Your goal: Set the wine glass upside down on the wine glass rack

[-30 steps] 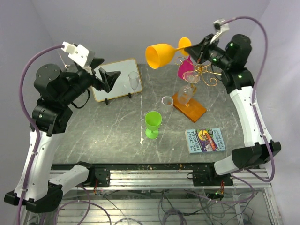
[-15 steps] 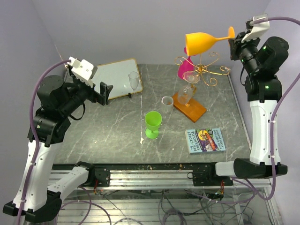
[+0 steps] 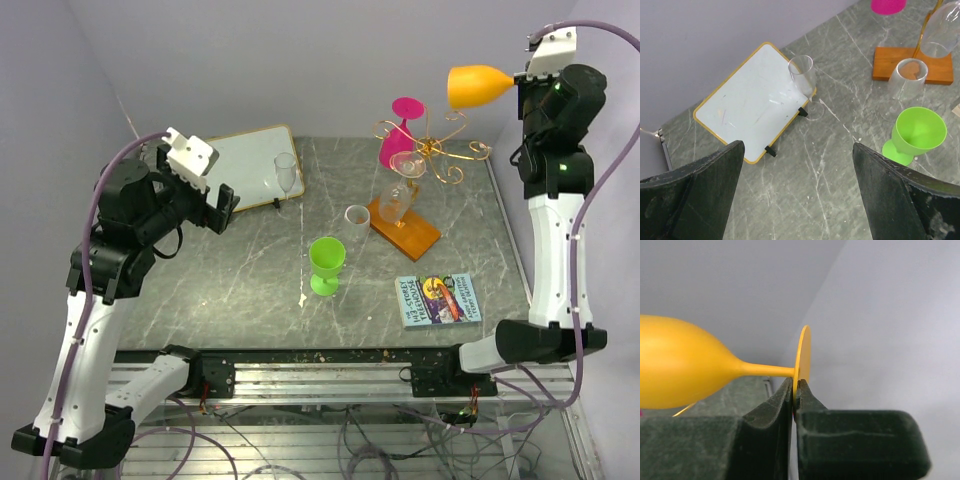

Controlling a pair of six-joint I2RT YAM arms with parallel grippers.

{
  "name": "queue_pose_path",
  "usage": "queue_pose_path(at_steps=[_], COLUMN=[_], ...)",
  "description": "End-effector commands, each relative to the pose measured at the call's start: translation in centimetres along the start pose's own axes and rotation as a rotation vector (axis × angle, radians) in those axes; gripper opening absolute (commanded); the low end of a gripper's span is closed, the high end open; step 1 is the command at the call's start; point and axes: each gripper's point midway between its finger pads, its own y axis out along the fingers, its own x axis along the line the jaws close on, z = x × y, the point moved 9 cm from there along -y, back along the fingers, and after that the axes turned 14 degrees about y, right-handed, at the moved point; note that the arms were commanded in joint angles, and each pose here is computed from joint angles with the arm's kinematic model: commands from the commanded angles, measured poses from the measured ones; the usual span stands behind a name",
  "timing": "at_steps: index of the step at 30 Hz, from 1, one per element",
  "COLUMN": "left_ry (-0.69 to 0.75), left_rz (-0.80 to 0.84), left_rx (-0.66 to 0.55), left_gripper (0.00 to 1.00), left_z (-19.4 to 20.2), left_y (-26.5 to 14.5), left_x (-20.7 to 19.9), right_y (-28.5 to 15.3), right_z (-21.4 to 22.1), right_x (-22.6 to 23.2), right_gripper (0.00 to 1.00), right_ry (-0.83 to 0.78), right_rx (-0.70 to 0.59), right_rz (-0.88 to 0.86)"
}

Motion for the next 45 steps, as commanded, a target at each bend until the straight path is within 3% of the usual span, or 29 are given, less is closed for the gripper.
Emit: queue_pose_path(at_steps=[1,9,16,25,35,45], left_ry=[0.033,0.039,0.039,0.027,0.005,-0.004], left_rz=[0.027,0.034,0.04,0.069,0.074,0.079], left_rx=[0.003,-0.01,-0.018,-0.033,-0.043,-0.039], left_gripper=[1.0,1.0,1.0,0.98,0.97,0.96], left_z=[0.5,0.5,0.5,0.4,0.4,0.6], left_y=[-0.2,-0.2,-0.2,-0.2,0.0,0.1], left_x=[-0.2,-0.1,0.0,-0.2,0.0,0.1], right_y=[1.7,6.6,9.5,10.1,10.7,11.1], right_z=[0.1,1.7,4.0,6.3,7.4,7.0], right_x=[-1.3,-1.1,0.7,3.5,5.3,6.7], right_gripper=[0.0,0.0,0.0,0.0,0.0,0.0], right_ry=[-0.061,-0.128,-0.253,-0.502,-0.767,-0.897], right_rx=[0.026,0.095,0.116,-0.021,-0.09,-0.144], right_rz=[0.174,0.332,0.34,0.166,-0.076,-0.264])
